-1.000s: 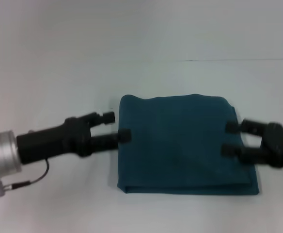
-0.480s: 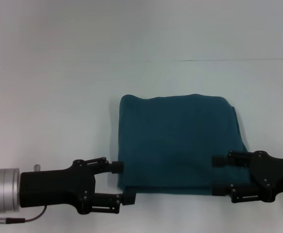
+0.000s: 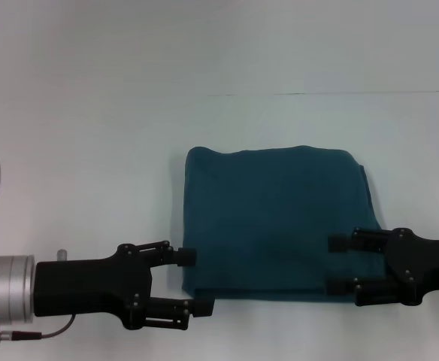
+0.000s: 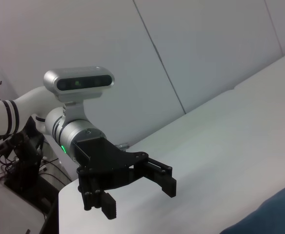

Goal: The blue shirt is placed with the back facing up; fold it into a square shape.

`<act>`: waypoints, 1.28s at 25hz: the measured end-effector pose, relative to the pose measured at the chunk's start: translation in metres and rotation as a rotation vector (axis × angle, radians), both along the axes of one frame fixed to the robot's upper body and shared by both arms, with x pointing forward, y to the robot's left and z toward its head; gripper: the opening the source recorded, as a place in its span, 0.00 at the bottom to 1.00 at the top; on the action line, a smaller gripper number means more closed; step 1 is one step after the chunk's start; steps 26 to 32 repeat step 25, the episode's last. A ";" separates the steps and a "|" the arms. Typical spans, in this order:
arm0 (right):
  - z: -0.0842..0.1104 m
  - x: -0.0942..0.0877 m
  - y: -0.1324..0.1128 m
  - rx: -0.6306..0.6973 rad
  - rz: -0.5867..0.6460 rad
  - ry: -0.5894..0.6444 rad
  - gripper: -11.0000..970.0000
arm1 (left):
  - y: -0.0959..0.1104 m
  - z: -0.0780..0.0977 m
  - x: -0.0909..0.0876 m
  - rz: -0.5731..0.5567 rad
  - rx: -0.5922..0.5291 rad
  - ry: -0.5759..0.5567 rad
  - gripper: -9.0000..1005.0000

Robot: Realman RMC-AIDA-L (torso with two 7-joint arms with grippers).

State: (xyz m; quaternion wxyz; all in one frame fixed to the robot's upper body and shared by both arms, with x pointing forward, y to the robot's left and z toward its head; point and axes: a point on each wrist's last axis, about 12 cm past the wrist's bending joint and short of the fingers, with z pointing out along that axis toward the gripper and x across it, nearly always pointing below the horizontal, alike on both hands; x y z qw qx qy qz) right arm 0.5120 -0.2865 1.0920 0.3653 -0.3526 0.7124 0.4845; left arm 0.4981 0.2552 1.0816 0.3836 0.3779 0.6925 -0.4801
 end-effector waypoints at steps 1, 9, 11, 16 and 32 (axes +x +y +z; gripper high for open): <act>0.000 0.000 0.000 -0.001 -0.001 0.001 0.94 | 0.000 0.000 0.000 -0.001 0.000 -0.001 0.90; 0.001 0.002 -0.001 -0.006 -0.001 0.002 0.94 | -0.001 0.002 0.002 -0.006 0.000 -0.002 0.90; 0.001 0.002 -0.001 -0.006 -0.001 0.002 0.94 | -0.001 0.002 0.002 -0.006 -0.001 -0.001 0.90; 0.001 0.001 -0.001 -0.005 0.001 0.004 0.94 | -0.001 0.002 0.002 -0.006 -0.001 0.001 0.90; 0.000 0.000 -0.002 -0.006 -0.002 0.008 0.94 | -0.001 0.002 0.002 -0.007 0.000 0.002 0.90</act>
